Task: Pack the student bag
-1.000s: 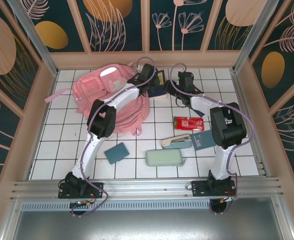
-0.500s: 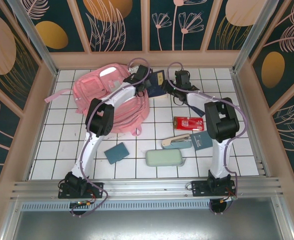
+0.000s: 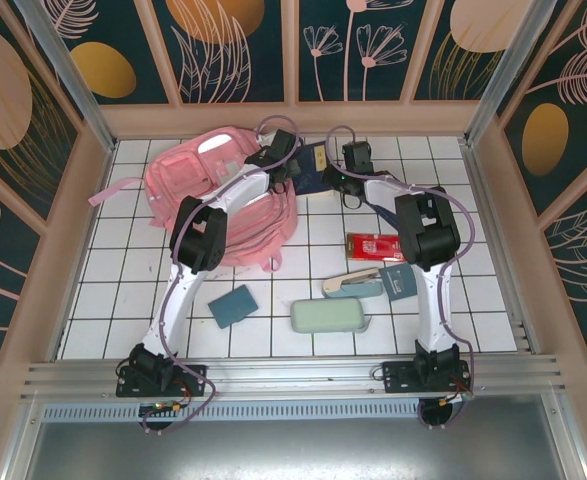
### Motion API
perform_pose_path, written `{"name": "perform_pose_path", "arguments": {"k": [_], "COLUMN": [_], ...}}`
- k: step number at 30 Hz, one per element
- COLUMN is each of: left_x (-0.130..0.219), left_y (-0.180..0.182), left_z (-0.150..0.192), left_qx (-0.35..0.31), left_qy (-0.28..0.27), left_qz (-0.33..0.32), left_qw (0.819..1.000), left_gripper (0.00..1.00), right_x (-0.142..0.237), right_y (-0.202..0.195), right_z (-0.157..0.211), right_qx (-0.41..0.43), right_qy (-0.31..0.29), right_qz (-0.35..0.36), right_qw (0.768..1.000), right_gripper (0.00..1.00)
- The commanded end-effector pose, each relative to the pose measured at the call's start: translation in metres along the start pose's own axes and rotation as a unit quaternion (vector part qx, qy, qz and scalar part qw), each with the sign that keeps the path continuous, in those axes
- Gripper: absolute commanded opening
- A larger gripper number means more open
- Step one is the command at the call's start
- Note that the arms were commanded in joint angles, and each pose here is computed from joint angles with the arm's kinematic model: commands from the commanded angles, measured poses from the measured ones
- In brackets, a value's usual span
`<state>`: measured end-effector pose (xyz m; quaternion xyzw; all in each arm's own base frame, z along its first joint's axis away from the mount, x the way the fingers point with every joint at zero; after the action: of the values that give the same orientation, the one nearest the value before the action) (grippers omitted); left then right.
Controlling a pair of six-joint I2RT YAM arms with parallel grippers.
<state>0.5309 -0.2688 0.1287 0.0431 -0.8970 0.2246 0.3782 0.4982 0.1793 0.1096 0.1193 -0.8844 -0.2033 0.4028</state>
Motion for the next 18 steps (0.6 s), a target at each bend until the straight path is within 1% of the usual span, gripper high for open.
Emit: {"name": "perform_pose_path", "arguments": {"k": [1,3,4,8,12,14,18], "left_x": [0.0,0.001,0.002,0.008,0.012,0.014,0.017], "left_y": [0.015,0.015,0.014,0.008,-0.001,-0.008,-0.026], "left_z": [-0.001,-0.001,-0.002,-0.002,-0.001,0.002,0.01], "left_qx": [-0.014,-0.015,-0.014,-0.012,-0.005,-0.002,-0.01], "left_qy": [0.022,0.026,0.027,0.04,0.059,0.065,0.072], "left_qz": [-0.024,-0.02,-0.017,0.006,0.047,0.07,0.117], "left_qw": [0.999,0.999,0.999,0.999,0.997,0.995,0.99], "left_gripper": [0.39,0.39,0.39,0.38,0.38,0.38,0.39], "right_x": [0.002,0.004,0.005,0.016,0.034,0.044,0.049], "right_y": [0.002,0.002,0.001,-0.01,-0.03,-0.041,-0.047], "right_z": [-0.005,-0.005,-0.005,-0.002,0.001,0.003,0.004], "right_qx": [-0.004,-0.007,-0.011,-0.028,-0.056,-0.068,-0.064], "right_qy": [0.001,-0.001,-0.002,-0.018,-0.033,-0.038,-0.028], "right_qz": [-0.018,-0.022,-0.02,0.0,0.026,0.023,0.013], "right_qw": [1.0,1.0,1.0,0.999,0.998,0.997,0.997], "right_gripper": [0.19,0.04,0.0,0.0,0.0,0.0,0.0]}}
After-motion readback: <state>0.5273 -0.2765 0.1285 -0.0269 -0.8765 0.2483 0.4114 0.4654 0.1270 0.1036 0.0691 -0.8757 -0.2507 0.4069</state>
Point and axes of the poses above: each hand's point on the last joint's axis, 136 mm out from that joint toward the fingers, its own x axis back along the fingers, its own y axis along the line the jaws close on, z = x × y, the point moved 9 cm from there along x, back along the fingers, and after that the axes turned 2 degrees about x, right-handed, at the moved point
